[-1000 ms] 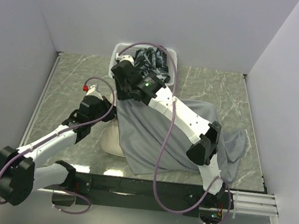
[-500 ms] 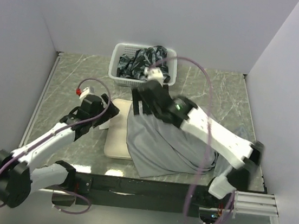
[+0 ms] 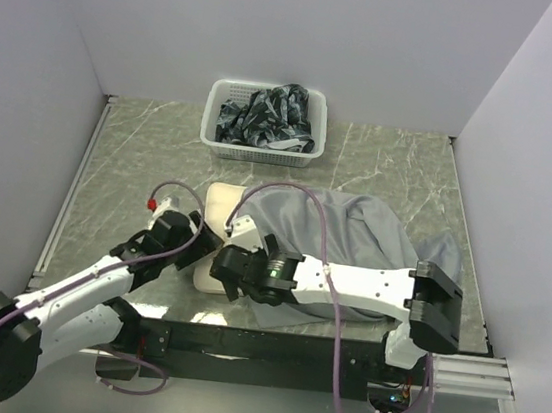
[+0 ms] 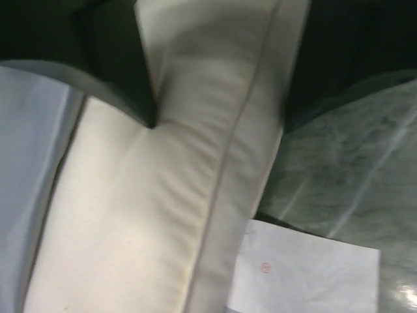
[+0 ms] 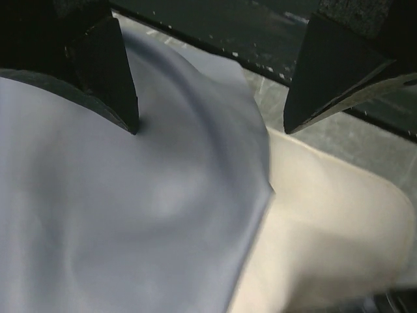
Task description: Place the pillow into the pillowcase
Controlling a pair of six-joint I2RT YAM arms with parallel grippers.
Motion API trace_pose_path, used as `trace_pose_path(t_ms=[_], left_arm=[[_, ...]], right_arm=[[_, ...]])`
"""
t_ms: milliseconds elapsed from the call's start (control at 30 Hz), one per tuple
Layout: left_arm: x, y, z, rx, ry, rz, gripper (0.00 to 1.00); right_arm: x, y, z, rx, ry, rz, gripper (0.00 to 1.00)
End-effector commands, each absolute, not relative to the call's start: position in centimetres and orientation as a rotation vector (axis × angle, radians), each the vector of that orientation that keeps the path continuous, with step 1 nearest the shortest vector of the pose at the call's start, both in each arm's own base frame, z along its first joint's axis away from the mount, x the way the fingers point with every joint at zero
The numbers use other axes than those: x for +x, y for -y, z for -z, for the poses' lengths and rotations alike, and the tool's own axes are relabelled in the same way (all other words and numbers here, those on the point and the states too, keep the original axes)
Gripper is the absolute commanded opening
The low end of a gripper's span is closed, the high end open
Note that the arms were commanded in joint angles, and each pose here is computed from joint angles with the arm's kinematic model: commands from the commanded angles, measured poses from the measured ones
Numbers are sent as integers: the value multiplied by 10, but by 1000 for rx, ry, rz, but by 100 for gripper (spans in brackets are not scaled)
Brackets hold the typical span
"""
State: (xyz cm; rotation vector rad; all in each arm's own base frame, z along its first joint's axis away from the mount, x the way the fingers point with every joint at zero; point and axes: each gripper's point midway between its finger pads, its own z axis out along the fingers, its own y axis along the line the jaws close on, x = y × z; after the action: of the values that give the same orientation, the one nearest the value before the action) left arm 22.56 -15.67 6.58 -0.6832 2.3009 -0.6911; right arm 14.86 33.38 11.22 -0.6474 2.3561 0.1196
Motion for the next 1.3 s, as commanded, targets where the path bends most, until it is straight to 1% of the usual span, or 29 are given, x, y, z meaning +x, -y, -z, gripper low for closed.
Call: trace_pose_path(t_ms=[0, 33, 67, 100, 133, 167, 200, 233, 300, 333, 367, 400, 433, 467, 500, 533, 567, 600, 633, 700, 733, 800, 833, 933, 1033, 1133, 1200, 1233, 1267], left_arm=[[232, 184, -76, -650, -2274, 818, 67], [233, 186, -77, -646, -2270, 825, 47], [232, 187, -75, -641, -2280, 822, 34], [232, 187, -76, -640, -2280, 820, 24], [231, 187, -76, -633, -2281, 819, 10], [231, 186, -76, -634, -2280, 816, 5], [231, 186, -79, -632, -2272, 820, 1], [231, 186, -83, -627, -2259, 831, 1], [232, 189, -92, -609, -2240, 863, 1], [232, 190, -98, -600, -2224, 880, 1], [234, 192, -104, -591, -2214, 893, 1], [234, 193, -109, -580, -2209, 900, 1], [235, 193, -115, -566, -2197, 905, 1], [237, 195, -125, -553, -2180, 917, 1], [238, 196, -131, -544, -2173, 919, 1], [237, 197, -140, -524, -2152, 936, 1], [239, 201, -153, -513, -2129, 959, 1], [241, 201, -161, -517, -2106, 964, 1], [240, 206, -169, -503, -2095, 975, 1], [242, 210, -189, -525, -2062, 980, 1], [241, 215, -193, -524, -2055, 965, 1], [241, 222, -208, -545, -2027, 972, 1], [239, 224, -209, -547, -2025, 951, 1], [235, 225, -217, -566, -2023, 925, 1], [236, 210, -241, -598, -1951, 905, 1], [236, 190, -285, -602, -1833, 899, 1], [238, 171, -322, -610, -1750, 855, 1], [237, 163, -355, -617, -1683, 874, 1], [236, 157, -369, -615, -1658, 862, 1]], right_arm=[[183, -363, -152, -505, -2252, -162, 99], [187, -363, -151, -502, -2251, -137, 99], [190, -364, -146, -501, -2253, -116, 98], [192, -363, -139, -506, -2274, -111, 95], [193, -361, -133, -511, -2292, -97, 91], [193, -355, -125, -519, -2313, -54, 83], [192, -351, -124, -519, -2318, -34, 80], [191, -347, -122, -516, -2325, -22, 79], [186, -346, -130, -520, -2326, -82, 76], [186, -346, -133, -535, -2320, -101, 72], [188, -348, -137, -534, -2314, -131, 54], [191, -349, -140, -541, -2319, -131, 41], [198, -356, -159, -532, -2297, -149, 29], [200, -357, -166, -557, -2294, -130, 15], [200, -366, -178, -572, -2282, -163, 10], [196, -387, -211, -607, -2251, -293, 6], [192, -402, -229, -631, -2224, -388, 3], [189, -414, -248, -654, -2194, -462, 3], [185, -436, -286, -678, -2132, -581, 3], [185, -446, -315, -689, -2108, -618, 0], [187, -461, -353, -670, -2038, -691, 0], [184, -466, -376, -685, -2015, -733, 0], [184, -470, -400, -668, -1962, -784, 0], [189, -454, -430, -609, -1912, -814, 0], [195, -433, -451, -551, -1863, -861, 1], [201, -421, -476, -501, -1799, -911, 1], [204, -421, -490, -486, -1771, -937, 1], [203, -423, -502, -478, -1741, -966, 0], [203, -425, -509, -468, -1720, -990, 0]])
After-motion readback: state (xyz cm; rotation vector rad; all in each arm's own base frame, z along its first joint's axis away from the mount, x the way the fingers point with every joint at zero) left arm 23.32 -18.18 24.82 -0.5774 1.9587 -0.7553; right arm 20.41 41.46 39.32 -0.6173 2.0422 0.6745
